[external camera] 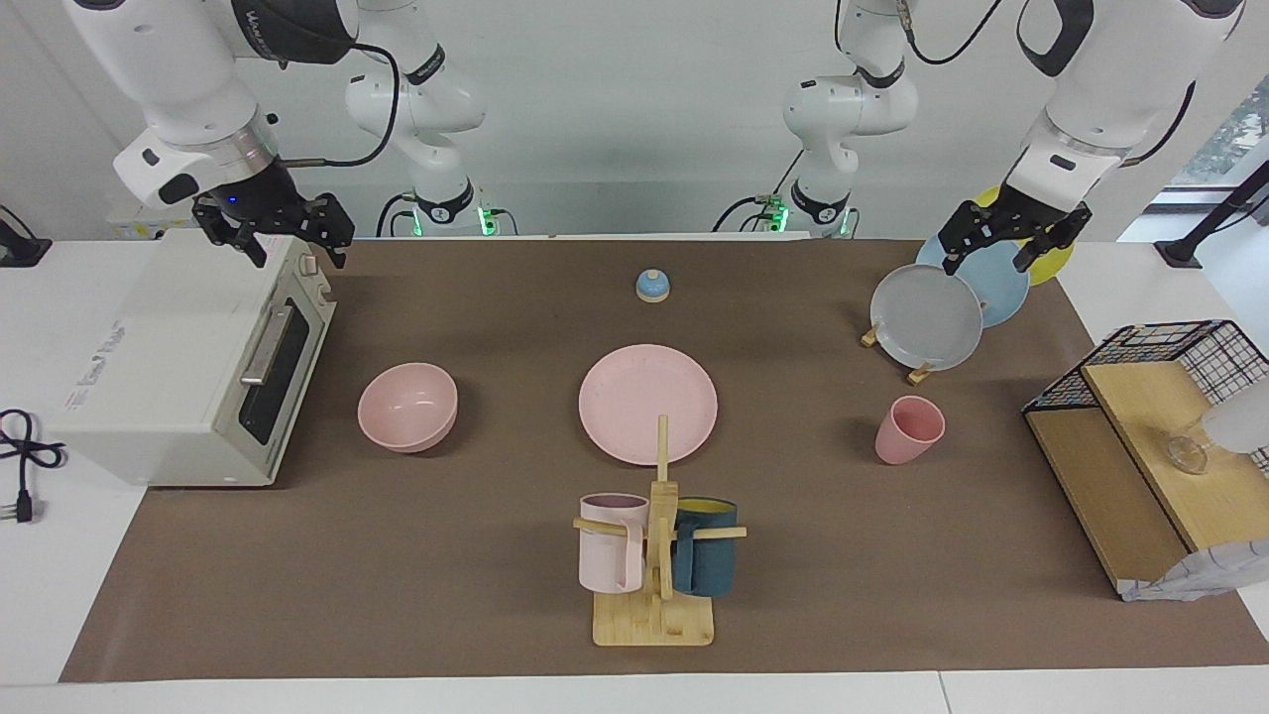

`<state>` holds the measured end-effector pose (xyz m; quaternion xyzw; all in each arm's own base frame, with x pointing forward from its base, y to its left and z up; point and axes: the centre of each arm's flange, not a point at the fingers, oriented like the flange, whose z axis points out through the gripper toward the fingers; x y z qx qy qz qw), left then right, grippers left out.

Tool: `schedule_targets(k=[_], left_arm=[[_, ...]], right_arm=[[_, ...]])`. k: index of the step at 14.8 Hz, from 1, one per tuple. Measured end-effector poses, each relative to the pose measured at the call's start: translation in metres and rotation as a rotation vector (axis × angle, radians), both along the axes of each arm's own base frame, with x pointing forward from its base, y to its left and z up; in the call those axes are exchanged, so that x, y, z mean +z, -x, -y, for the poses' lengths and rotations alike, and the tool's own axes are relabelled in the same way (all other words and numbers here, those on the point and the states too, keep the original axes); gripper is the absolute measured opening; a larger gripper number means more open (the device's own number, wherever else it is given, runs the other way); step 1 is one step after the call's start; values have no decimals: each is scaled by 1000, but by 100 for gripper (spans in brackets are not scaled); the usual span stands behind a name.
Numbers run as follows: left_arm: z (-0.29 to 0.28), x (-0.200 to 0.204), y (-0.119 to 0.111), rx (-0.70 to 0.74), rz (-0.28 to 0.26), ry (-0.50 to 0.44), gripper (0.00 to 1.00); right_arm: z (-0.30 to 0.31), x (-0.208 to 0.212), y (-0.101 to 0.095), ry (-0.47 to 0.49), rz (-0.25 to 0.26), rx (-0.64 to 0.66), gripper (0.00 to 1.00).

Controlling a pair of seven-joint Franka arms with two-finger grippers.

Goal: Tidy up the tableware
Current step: 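Reach the right gripper toward the pink bowl beside the toaster, then grasp the pink bowl rim with the right gripper and lift it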

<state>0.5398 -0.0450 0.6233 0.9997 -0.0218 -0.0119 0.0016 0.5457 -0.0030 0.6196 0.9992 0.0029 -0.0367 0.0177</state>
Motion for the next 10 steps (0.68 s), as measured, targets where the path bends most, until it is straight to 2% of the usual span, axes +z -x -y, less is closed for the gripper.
schedule_targets(k=[3, 7, 10], left_arm=[[0, 0, 0, 0, 0, 0, 100], [0, 0, 0, 0, 0, 0, 100], [0, 0, 0, 0, 0, 0, 100]], right_arm=[[-55, -32, -20, 0, 1, 7, 100], [-115, -111, -55, -11, 26, 60, 100], [-131, -170, -60, -23, 60, 78, 100]])
